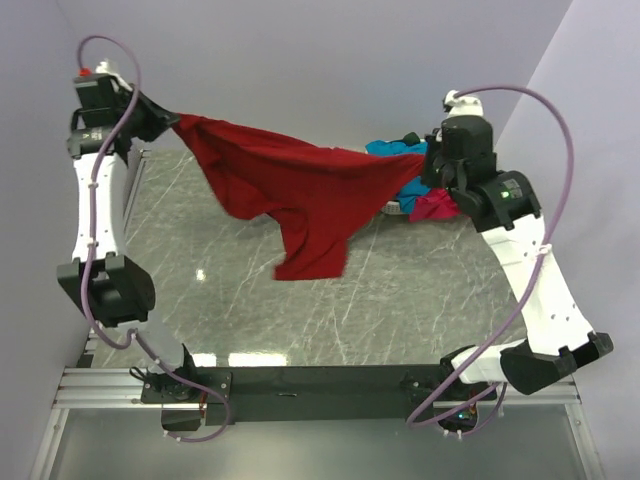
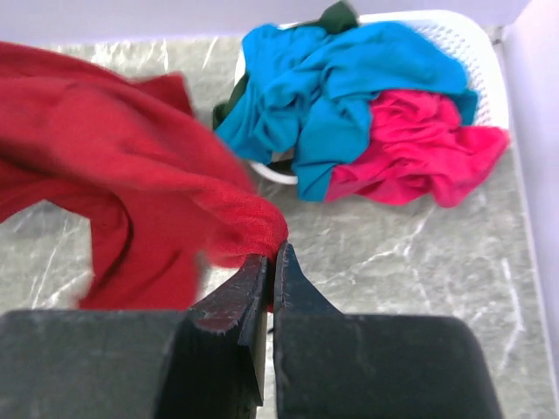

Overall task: Fold and stack the t-shirts
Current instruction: Flatten the tshirt out

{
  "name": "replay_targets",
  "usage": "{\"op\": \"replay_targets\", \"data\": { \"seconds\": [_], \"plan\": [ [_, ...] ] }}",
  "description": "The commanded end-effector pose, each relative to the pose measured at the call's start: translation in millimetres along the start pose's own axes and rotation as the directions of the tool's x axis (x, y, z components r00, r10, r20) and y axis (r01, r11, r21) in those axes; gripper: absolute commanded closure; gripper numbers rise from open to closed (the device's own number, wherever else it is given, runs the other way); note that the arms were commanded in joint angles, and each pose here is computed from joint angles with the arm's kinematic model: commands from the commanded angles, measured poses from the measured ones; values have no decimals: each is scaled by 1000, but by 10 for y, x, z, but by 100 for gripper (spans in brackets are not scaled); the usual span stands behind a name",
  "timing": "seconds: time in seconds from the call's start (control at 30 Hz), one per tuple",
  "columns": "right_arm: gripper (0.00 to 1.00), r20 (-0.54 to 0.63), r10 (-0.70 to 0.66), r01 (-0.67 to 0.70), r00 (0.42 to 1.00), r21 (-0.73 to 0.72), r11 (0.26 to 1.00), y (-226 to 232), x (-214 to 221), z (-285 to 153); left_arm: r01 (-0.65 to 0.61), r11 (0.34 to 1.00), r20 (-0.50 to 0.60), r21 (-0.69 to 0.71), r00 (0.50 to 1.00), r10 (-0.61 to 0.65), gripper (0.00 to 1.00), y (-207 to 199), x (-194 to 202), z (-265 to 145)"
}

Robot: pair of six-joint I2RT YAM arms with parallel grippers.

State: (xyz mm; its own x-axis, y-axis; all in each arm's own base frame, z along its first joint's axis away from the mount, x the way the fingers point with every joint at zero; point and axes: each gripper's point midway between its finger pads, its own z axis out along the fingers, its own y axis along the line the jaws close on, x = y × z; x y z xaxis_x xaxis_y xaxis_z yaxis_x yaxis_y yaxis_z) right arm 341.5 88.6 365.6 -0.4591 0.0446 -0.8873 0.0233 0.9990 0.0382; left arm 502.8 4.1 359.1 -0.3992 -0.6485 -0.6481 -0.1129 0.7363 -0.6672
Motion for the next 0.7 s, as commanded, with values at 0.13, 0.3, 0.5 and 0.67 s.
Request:
{"op": "replay_targets", "data": {
  "seconds": [0.13, 0.3, 0.5, 0.67],
  "plan": [
    [100, -22, -14, 15, 1000, 38, 999, -255, 85, -448, -45, 997, 134, 60, 990, 37, 100, -244, -301, -656],
    [100, -219, 50, -67, 974, -70, 995, -76, 927, -492, -73, 997, 162, 1, 984, 72, 100, -142, -164, -915],
    [98, -510, 17, -135, 860, -196, 971, 582, 2135, -667, -42, 983, 31, -177, 998, 48, 100, 531, 476, -885],
    [48, -567, -47, -91, 822, -212, 973, 737, 2427, -666, -55, 954, -40, -295, 998, 46, 100, 938, 870, -984]
  ]
}}
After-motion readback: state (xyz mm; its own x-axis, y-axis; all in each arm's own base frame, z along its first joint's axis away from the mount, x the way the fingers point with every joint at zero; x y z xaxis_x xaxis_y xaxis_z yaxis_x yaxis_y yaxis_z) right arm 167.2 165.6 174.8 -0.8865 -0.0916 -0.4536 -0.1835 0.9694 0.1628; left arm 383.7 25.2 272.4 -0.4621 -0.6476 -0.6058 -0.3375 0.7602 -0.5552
